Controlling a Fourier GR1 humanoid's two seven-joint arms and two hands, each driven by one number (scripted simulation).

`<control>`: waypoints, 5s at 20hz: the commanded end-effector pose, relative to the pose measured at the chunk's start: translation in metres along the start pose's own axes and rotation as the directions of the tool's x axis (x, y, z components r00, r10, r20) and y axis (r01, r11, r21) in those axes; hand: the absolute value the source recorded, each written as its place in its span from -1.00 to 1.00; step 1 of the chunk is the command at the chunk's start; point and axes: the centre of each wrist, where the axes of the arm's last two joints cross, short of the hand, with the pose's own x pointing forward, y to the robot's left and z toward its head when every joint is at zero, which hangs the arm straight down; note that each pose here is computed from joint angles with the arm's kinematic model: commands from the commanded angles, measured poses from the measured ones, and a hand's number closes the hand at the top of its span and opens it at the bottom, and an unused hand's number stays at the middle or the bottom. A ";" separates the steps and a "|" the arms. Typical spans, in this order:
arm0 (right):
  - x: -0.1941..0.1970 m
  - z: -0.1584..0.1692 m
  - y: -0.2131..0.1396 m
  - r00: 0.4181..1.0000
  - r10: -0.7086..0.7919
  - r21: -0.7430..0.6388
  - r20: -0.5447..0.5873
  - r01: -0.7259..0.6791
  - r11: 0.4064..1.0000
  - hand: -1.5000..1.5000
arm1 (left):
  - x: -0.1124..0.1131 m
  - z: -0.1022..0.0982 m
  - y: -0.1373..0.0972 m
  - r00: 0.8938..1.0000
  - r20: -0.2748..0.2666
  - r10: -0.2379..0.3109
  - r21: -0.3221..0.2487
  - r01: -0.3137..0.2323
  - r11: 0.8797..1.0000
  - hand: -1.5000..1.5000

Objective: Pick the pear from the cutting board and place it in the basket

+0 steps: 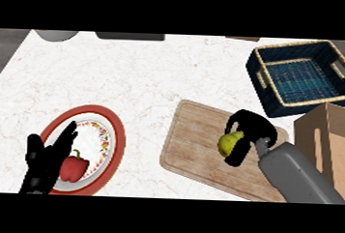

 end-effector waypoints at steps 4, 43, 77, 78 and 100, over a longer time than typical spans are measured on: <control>0.011 0.015 0.019 0.994 0.097 -0.058 0.058 -0.094 0.994 1.00 | -0.016 -0.003 -0.003 0.995 -0.101 0.007 0.000 -0.007 1.000 0.00; -0.026 0.257 -0.253 0.758 -0.315 -0.590 0.572 0.647 0.483 1.00 | -0.031 0.009 0.000 0.995 -0.102 0.004 -0.004 -0.005 1.000 0.00; -0.160 0.070 -0.259 0.844 -0.377 -0.668 0.380 0.533 0.519 1.00 | -0.008 -0.005 0.004 0.998 -0.068 -0.008 -0.030 0.006 1.000 0.00; -0.146 0.055 -0.252 0.865 -0.348 -0.684 0.362 0.500 0.531 1.00 | -0.014 0.008 -0.005 0.998 -0.065 -0.005 -0.005 0.005 1.000 0.00; -0.268 0.135 -0.297 0.725 -0.497 -0.717 0.477 0.648 0.256 -1.00 | -0.006 -0.012 -0.011 0.997 -0.079 -0.012 -0.018 0.011 1.000 0.00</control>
